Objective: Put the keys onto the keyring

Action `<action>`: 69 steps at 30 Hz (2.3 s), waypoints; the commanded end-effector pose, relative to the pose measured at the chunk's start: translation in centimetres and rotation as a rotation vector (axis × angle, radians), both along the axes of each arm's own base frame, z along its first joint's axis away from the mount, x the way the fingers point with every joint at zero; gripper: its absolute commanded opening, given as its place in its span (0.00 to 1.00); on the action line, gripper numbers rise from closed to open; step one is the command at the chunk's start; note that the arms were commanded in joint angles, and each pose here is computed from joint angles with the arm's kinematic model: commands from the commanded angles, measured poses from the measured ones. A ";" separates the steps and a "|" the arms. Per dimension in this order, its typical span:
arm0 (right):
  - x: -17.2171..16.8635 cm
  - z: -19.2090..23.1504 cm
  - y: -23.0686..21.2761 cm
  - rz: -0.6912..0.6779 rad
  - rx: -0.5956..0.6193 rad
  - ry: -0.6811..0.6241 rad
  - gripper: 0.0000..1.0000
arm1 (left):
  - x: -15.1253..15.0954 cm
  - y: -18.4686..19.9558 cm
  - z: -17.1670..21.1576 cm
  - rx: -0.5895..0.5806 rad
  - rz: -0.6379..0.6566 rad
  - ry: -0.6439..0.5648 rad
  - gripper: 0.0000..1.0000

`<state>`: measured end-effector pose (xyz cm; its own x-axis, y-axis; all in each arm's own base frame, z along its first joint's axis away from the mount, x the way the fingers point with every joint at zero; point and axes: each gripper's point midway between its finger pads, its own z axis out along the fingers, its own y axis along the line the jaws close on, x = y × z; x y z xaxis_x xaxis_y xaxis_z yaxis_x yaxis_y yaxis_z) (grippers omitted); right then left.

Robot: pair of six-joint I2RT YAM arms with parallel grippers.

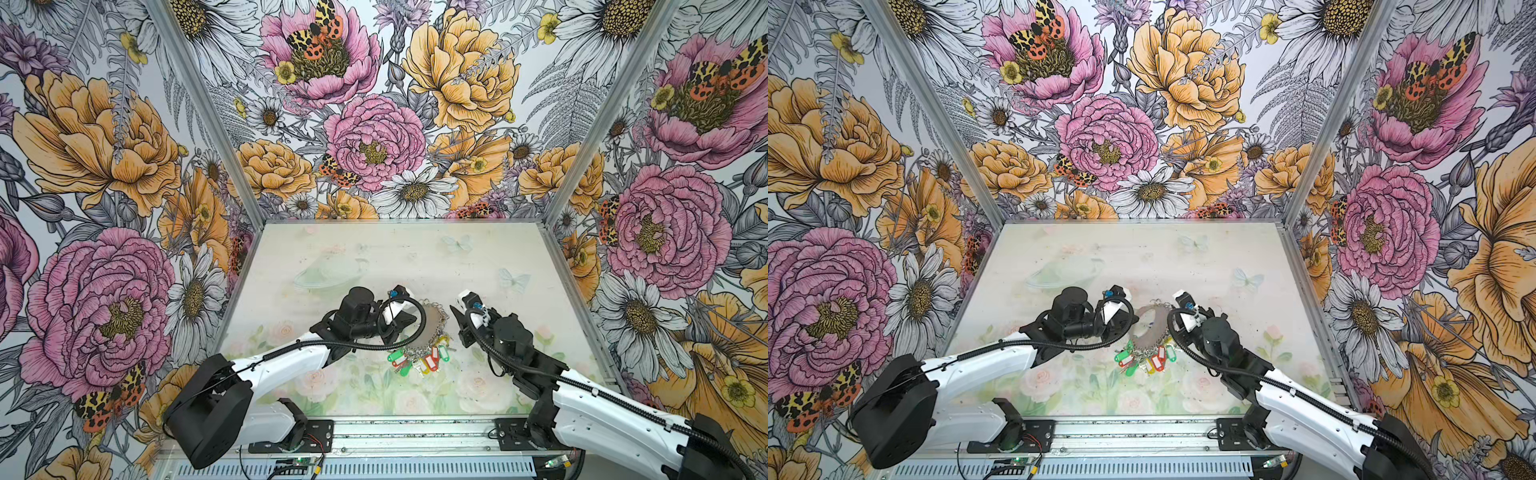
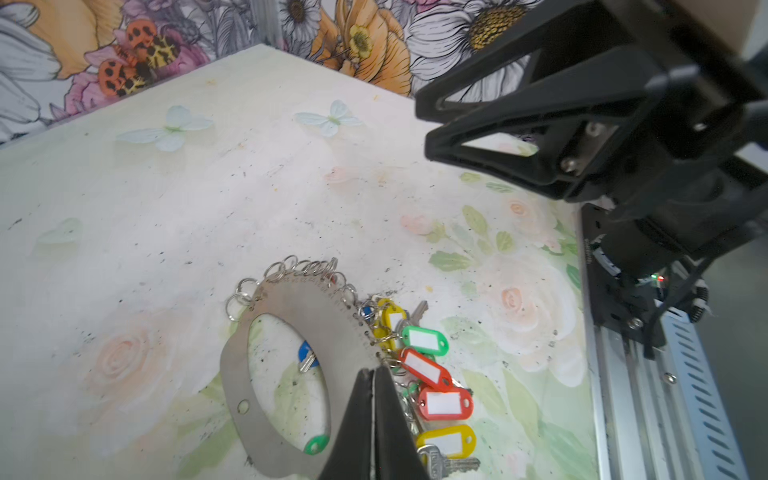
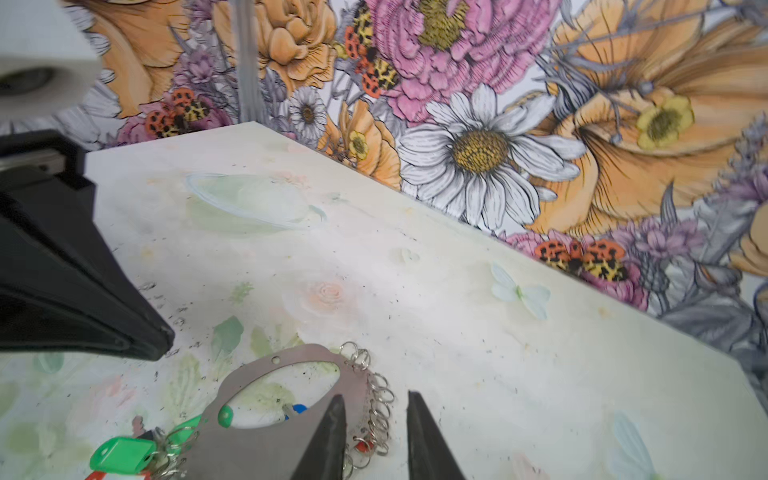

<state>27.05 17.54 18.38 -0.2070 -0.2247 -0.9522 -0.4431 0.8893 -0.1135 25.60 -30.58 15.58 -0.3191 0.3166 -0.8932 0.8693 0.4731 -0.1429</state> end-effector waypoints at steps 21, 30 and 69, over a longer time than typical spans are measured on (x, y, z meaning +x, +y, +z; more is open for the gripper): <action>2.9 -6.5 -7.7 -0.326 0.319 0.399 0.34 | 4.2 -8.9 -7.9 0.267 -0.221 0.051 0.23; 2.2 -7.2 -7.9 -0.315 0.319 0.408 0.34 | 4.8 -10.0 -10.4 0.387 -0.308 0.071 0.23; 2.4 -7.7 -7.4 -0.282 0.344 0.419 0.35 | 6.4 -12.0 -11.9 0.469 -0.284 0.051 0.01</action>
